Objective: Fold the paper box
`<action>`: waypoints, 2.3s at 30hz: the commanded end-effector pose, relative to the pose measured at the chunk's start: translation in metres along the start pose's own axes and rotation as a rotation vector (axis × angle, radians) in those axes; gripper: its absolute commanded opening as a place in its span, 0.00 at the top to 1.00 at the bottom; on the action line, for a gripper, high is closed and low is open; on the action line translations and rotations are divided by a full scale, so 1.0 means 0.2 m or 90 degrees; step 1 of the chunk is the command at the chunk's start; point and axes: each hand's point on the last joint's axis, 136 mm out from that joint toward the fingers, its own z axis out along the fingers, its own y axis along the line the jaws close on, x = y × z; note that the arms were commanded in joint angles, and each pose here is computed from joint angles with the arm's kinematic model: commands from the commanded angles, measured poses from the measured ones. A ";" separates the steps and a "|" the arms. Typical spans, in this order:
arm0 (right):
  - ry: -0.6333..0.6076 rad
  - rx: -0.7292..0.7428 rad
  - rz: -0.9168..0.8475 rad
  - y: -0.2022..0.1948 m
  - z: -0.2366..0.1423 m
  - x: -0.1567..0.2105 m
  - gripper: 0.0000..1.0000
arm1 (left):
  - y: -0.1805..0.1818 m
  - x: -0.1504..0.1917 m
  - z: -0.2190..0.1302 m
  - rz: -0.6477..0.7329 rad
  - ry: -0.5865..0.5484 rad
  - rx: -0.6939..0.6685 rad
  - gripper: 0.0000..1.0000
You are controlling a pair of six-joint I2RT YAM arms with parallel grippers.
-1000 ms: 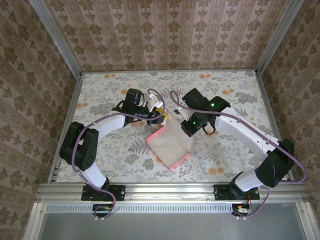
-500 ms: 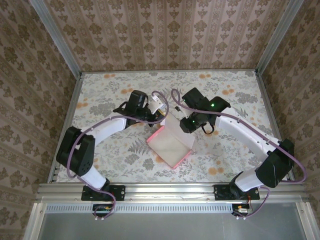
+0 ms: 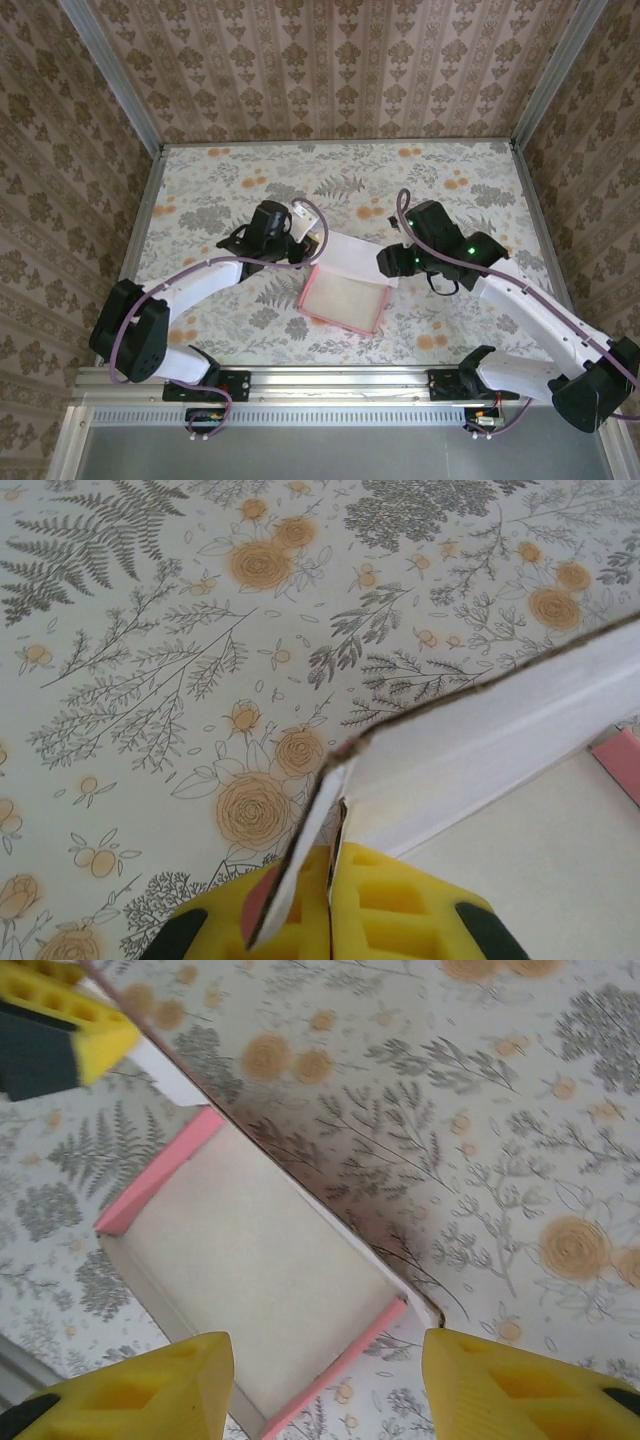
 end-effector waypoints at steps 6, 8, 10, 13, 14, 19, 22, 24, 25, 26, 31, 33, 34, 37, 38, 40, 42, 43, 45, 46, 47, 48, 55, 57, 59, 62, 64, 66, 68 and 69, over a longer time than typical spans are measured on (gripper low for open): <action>-0.012 0.038 0.031 -0.13 0.08 0.03 0.44 | 0.01 0.07 -0.02 -0.033 0.018 -0.028 0.93; -0.016 0.056 0.029 -0.16 0.08 0.02 0.44 | 0.01 0.07 -0.02 -0.031 0.019 -0.029 0.93; -0.023 0.058 0.033 -0.18 0.08 0.00 0.44 | 0.01 0.07 -0.02 -0.030 0.021 -0.030 0.93; -0.037 0.065 0.041 -0.22 0.08 -0.03 0.45 | 0.01 0.06 -0.02 -0.028 0.022 -0.030 0.93; -0.048 0.063 0.035 -0.22 0.08 -0.04 0.45 | 0.01 0.06 -0.02 -0.028 0.022 -0.030 0.93; -0.099 0.024 0.032 -0.23 0.14 -0.11 0.45 | 0.01 0.08 -0.01 -0.029 0.026 -0.028 0.93; -0.121 -0.001 0.026 -0.24 0.15 -0.13 0.45 | 0.01 0.09 -0.01 -0.027 0.029 -0.027 0.93; -0.122 -0.016 0.022 -0.25 0.17 -0.15 0.45 | 0.01 0.09 -0.01 -0.027 0.028 -0.027 0.93; -0.124 -0.018 0.019 -0.25 0.17 -0.15 0.45 | 0.00 0.09 -0.01 -0.026 0.029 -0.027 0.93; -0.121 -0.022 0.016 -0.25 0.18 -0.16 0.44 | 0.00 0.09 -0.01 -0.025 0.027 -0.027 0.93; -0.100 -0.047 -0.004 -0.23 0.23 -0.17 0.45 | 0.01 0.08 -0.01 -0.025 0.027 -0.027 0.93; -0.091 -0.043 -0.007 -0.24 0.25 -0.17 0.48 | 0.00 0.07 -0.01 -0.026 0.026 -0.027 0.93; -0.087 -0.038 -0.005 -0.25 0.26 -0.17 0.50 | 0.00 0.07 -0.01 -0.027 0.025 -0.027 0.93; -0.084 -0.022 0.003 -0.27 0.27 -0.16 0.61 | 0.00 0.06 -0.02 -0.029 0.024 -0.025 0.92; -0.086 -0.019 0.006 -0.28 0.27 -0.16 0.65 | 0.00 0.06 -0.02 -0.031 0.023 -0.025 0.91; -0.086 -0.014 0.011 -0.28 0.27 -0.15 0.73 | 0.00 0.05 -0.03 -0.032 0.023 -0.023 0.90; -0.091 -0.009 0.015 -0.29 0.26 -0.15 0.79 | -0.01 0.06 -0.03 -0.032 0.026 -0.022 0.90; -0.092 -0.007 0.016 -0.29 0.26 -0.15 0.81 | -0.01 0.05 -0.03 -0.033 0.025 -0.022 0.89; -0.096 -0.007 0.016 -0.28 0.26 -0.15 0.85 | -0.02 0.05 -0.03 -0.031 0.025 -0.021 0.89; -0.097 -0.008 0.015 -0.28 0.25 -0.15 0.86 | -0.02 0.05 -0.04 -0.031 0.025 -0.021 0.89; -0.097 -0.010 0.013 -0.27 0.25 -0.15 0.87 | -0.02 0.05 -0.04 -0.032 0.025 -0.021 0.88; -0.097 -0.011 0.011 -0.27 0.26 -0.16 0.87 | -0.03 0.05 -0.04 -0.031 0.025 -0.020 0.88; -0.083 0.015 -0.003 -0.27 0.28 -0.16 0.82 | -0.03 0.04 -0.03 -0.027 0.030 -0.019 0.88; -0.081 0.031 -0.001 -0.29 0.29 -0.17 0.79 | -0.03 0.04 -0.04 -0.027 0.032 -0.018 0.87; -0.080 0.042 0.000 -0.30 0.29 -0.18 0.79 | -0.03 0.04 -0.04 -0.025 0.035 -0.019 0.87; -0.081 0.050 -0.002 -0.31 0.29 -0.19 0.82 | -0.03 0.04 -0.04 -0.026 0.037 -0.019 0.87; -0.083 0.045 -0.006 -0.30 0.29 -0.20 0.84 | -0.04 0.04 -0.04 -0.027 0.039 -0.018 0.86; -0.086 0.039 -0.011 -0.29 0.29 -0.20 0.88 | -0.04 0.04 -0.04 -0.027 0.039 -0.016 0.86; -0.085 0.037 -0.014 -0.29 0.29 -0.20 0.90 | -0.04 0.04 -0.05 -0.030 0.042 -0.017 0.85; -0.086 0.036 -0.014 -0.28 0.29 -0.20 0.91 | -0.03 0.03 -0.05 -0.033 0.043 -0.020 0.85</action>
